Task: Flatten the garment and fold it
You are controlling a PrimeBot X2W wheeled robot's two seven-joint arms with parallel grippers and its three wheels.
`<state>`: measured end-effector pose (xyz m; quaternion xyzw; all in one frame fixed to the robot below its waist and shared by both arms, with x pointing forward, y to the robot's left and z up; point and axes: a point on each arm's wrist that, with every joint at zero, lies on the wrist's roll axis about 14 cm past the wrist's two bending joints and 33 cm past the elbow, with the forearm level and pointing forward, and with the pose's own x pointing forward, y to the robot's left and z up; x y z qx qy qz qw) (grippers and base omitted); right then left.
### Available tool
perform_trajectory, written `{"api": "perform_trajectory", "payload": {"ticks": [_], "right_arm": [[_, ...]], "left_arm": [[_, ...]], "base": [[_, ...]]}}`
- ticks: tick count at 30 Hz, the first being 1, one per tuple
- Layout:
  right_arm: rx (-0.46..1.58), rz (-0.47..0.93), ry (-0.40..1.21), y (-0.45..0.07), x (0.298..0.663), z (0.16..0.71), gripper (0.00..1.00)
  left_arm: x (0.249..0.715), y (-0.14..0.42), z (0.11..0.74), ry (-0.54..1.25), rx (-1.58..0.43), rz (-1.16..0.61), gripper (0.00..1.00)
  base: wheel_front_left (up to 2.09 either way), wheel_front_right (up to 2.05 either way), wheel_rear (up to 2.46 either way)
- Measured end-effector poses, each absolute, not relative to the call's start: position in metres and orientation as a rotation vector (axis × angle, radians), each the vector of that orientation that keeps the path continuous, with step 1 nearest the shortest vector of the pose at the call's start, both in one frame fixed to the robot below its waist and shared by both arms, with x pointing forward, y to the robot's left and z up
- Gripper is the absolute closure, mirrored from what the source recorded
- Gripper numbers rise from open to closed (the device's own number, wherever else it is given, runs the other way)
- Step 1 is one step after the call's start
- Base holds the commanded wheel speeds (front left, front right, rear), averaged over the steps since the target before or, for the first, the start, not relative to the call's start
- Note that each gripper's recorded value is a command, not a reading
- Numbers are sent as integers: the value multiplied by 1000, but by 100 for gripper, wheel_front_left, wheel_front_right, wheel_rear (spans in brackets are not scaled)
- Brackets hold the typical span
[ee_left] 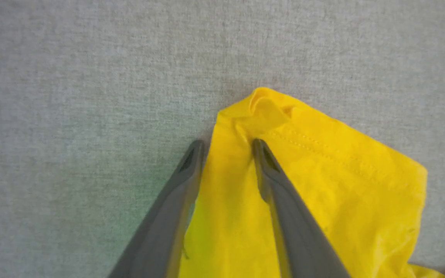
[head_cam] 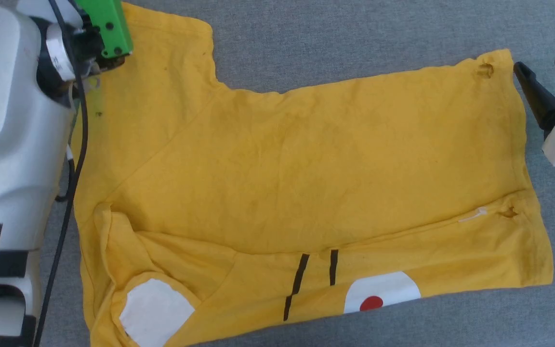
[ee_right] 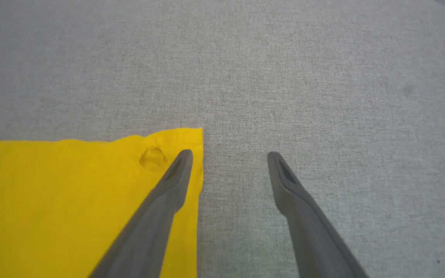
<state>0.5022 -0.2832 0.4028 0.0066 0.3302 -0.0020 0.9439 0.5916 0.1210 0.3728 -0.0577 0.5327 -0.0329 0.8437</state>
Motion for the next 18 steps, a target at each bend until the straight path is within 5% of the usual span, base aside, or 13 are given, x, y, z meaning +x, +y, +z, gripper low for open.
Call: {"api": "perform_trajectory", "payload": {"ticks": [11,18], "right_arm": [[-44,37,656,-275,505,426,0],[-187,103,802,-259,517,416,0]], "left_arm": [[597,109,428,832,-279,-177,100],[586,111,445,761,-311,-212,100]], "base": [[0,0,0],[0,0,0]]}}
